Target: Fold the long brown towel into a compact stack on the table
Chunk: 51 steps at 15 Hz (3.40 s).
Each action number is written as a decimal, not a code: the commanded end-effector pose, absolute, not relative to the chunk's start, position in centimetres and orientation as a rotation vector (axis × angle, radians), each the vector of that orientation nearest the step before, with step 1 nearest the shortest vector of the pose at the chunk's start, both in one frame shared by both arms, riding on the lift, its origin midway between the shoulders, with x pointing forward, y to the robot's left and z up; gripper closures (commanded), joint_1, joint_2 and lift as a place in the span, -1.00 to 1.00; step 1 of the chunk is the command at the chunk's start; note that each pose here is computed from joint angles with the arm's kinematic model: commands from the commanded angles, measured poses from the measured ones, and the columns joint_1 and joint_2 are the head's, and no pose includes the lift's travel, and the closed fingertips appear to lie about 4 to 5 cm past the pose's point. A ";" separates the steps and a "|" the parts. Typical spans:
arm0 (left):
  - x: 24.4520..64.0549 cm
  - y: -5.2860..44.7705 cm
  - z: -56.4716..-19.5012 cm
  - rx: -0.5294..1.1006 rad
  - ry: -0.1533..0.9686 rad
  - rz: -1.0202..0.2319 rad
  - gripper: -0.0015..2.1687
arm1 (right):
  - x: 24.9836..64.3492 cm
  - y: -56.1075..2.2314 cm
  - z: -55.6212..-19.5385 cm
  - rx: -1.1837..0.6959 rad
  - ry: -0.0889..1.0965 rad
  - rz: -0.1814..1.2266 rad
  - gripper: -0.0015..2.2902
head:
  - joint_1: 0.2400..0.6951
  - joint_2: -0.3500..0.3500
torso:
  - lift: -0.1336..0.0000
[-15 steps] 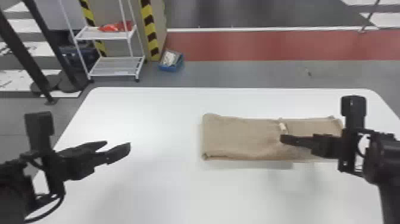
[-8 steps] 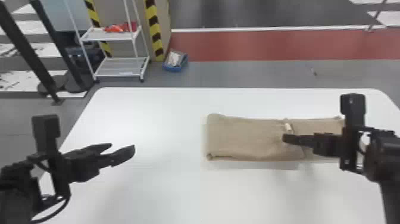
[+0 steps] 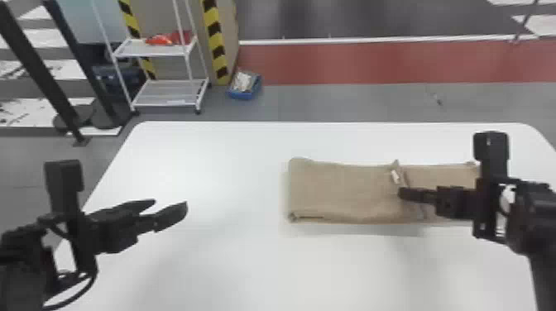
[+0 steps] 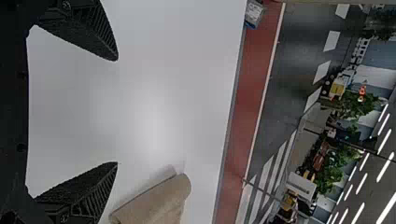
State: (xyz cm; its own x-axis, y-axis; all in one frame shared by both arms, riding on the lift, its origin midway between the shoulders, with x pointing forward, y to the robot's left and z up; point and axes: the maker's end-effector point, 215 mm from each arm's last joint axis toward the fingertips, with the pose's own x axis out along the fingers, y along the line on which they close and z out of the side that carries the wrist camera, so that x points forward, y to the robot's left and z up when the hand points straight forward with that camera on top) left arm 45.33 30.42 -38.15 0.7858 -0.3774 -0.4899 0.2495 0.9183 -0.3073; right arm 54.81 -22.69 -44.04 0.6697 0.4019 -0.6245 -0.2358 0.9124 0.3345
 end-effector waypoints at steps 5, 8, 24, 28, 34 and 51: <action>45.2 30.6 -38.5 -0.236 0.581 -0.338 -0.92 | 54.7 -22.2 -43.6 0.246 0.746 0.382 -0.02 | 1.00 0.25 | -0.86; 45.3 30.7 -38.5 -0.235 0.577 -0.337 -0.92 | 54.1 -22.4 -43.5 0.246 0.743 0.379 -0.13 | 1.00 0.26 | -0.86; 45.1 30.6 -38.6 -0.230 0.573 -0.345 -0.92 | 54.8 -24.2 -43.8 0.200 0.773 0.315 -0.49 | 1.00 0.20 | -0.86; 45.0 30.8 -38.7 -0.233 0.577 -0.342 -0.92 | 54.9 -24.2 -44.2 0.191 0.783 0.313 -0.33 | 1.00 0.19 | -0.86; 44.9 30.6 -38.7 -0.231 0.576 -0.348 -0.92 | 54.9 -23.9 -43.9 0.190 0.781 0.319 -0.31 | 1.00 0.21 | -0.86; 44.5 31.6 -38.9 -0.235 0.578 -0.334 -0.92 | 55.3 -24.1 -38.3 0.252 0.660 0.355 0.08 | 1.00 0.25 | -0.86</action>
State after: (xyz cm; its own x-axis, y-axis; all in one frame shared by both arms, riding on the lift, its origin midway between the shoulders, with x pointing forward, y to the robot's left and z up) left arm 44.58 31.41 -38.86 0.7848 -0.3729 -0.4951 0.2440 0.9201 -0.3063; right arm 55.71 -23.27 -39.32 0.7183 0.4041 -0.5664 -0.2543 0.9102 0.3270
